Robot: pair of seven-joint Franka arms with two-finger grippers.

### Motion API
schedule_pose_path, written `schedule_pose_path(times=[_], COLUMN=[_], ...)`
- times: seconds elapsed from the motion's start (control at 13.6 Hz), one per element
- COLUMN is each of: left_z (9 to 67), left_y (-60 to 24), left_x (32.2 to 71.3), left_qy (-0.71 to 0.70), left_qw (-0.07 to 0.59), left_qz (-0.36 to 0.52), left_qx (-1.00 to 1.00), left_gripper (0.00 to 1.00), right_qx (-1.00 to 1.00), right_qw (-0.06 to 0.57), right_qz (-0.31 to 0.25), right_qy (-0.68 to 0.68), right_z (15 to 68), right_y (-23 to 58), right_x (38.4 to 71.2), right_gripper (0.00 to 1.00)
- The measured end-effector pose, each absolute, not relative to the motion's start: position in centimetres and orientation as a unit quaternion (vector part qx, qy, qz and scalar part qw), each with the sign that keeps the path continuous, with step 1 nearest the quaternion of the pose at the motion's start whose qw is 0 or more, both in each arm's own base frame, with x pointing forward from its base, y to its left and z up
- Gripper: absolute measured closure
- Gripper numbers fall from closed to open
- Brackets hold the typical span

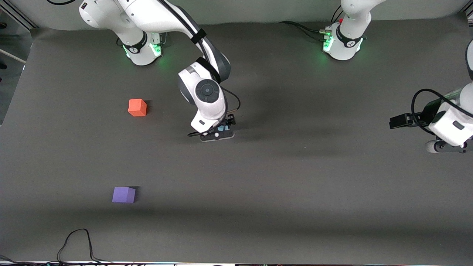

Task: Place blue block between orange and purple blocks
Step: 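Lower the right gripper around the blue cube while the left gripper withdraws, then grasp the blue cube with the right gripper and carry it toward the orange cube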

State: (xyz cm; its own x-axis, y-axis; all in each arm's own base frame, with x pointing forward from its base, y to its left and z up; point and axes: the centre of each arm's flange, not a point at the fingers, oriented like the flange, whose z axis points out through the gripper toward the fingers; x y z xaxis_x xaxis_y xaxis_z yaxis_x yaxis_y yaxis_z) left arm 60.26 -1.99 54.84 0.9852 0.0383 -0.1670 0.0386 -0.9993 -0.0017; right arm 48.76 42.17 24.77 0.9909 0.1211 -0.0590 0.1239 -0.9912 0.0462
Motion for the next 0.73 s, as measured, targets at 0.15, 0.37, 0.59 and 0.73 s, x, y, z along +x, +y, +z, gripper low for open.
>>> schedule_pose_path(times=[0.15,0.37,0.59,0.73], left_z=[54.7,54.7,55.5,56.3], left_y=[-1.3,-1.8,-3.0,-2.8], left_x=[59.7,58.5,56.8,56.0], left_qy=[0.016,0.015,0.006,0.001], left_qw=[-0.005,-0.008,-0.017,-0.016], left_qz=[-0.085,-0.074,-0.062,-0.057], left_qx=[0.996,0.997,0.998,0.998], left_gripper=[0.00,0.00,0.00,0.00], right_qx=[0.998,0.999,0.999,0.999], right_qw=[0.020,0.006,0.005,0.008], right_qz=[-0.020,-0.022,-0.024,-0.026], right_qy=[0.060,0.049,0.047,0.046], right_z=[23.0,21.7,21.6,20.9], right_y=[41.7,42.3,42.6,42.2], right_x=[47.7,46.0,45.6,45.2], right_gripper=[0.00,0.00,0.00,0.00])
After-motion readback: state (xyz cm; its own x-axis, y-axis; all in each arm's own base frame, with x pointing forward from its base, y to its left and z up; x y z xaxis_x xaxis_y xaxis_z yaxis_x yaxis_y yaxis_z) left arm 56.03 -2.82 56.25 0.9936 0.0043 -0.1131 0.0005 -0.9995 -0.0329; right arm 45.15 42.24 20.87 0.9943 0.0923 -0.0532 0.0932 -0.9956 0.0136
